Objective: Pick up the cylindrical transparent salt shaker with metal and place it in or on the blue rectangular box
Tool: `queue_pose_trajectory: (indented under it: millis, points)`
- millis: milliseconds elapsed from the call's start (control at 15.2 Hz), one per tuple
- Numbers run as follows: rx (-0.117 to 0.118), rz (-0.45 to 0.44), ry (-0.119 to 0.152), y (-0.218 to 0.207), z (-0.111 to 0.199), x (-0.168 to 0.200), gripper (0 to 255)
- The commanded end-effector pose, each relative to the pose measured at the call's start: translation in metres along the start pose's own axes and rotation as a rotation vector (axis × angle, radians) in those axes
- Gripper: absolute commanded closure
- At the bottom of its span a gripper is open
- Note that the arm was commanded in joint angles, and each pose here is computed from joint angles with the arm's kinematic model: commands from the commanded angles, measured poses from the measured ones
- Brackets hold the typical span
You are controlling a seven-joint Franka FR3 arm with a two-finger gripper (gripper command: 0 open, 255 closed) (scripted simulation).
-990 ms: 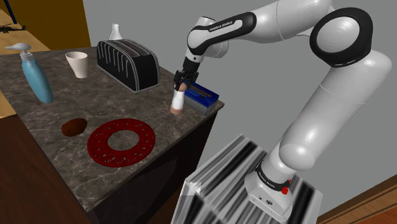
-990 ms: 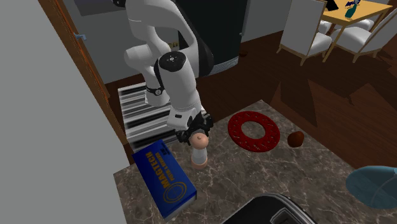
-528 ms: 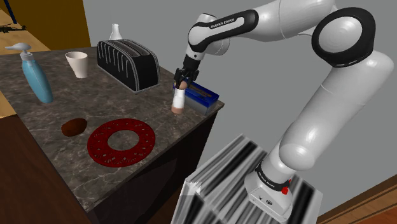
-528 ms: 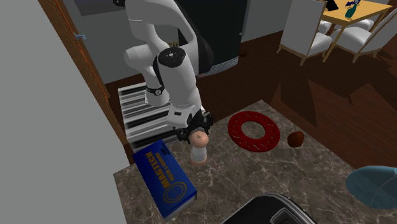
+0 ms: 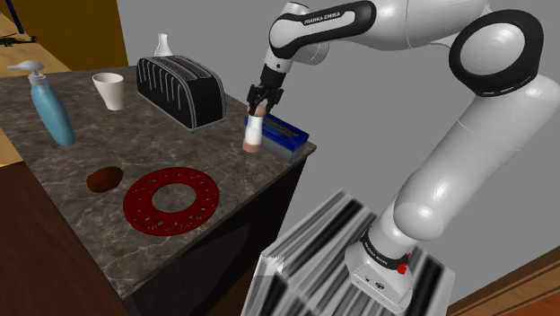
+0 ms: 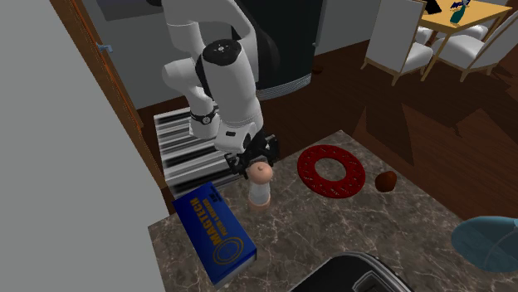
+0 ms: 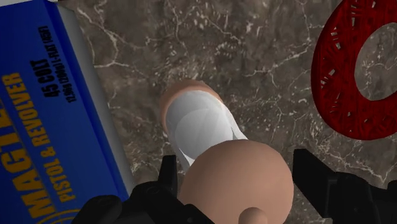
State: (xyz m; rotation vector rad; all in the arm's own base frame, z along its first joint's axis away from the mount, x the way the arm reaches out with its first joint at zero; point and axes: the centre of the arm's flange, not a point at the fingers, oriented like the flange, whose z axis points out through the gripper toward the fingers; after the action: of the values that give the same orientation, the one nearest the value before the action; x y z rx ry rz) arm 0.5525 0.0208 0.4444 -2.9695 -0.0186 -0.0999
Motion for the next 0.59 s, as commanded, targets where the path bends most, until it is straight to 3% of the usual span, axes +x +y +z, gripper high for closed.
queue_pose_trajectory:
  millis: [0, 528]
  points:
    - [0.000, 0.000, 0.000, -0.001, -0.011, 0.002, 255]
    - [0.000, 0.000, 0.000, -0.008, -0.053, 0.004, 255]
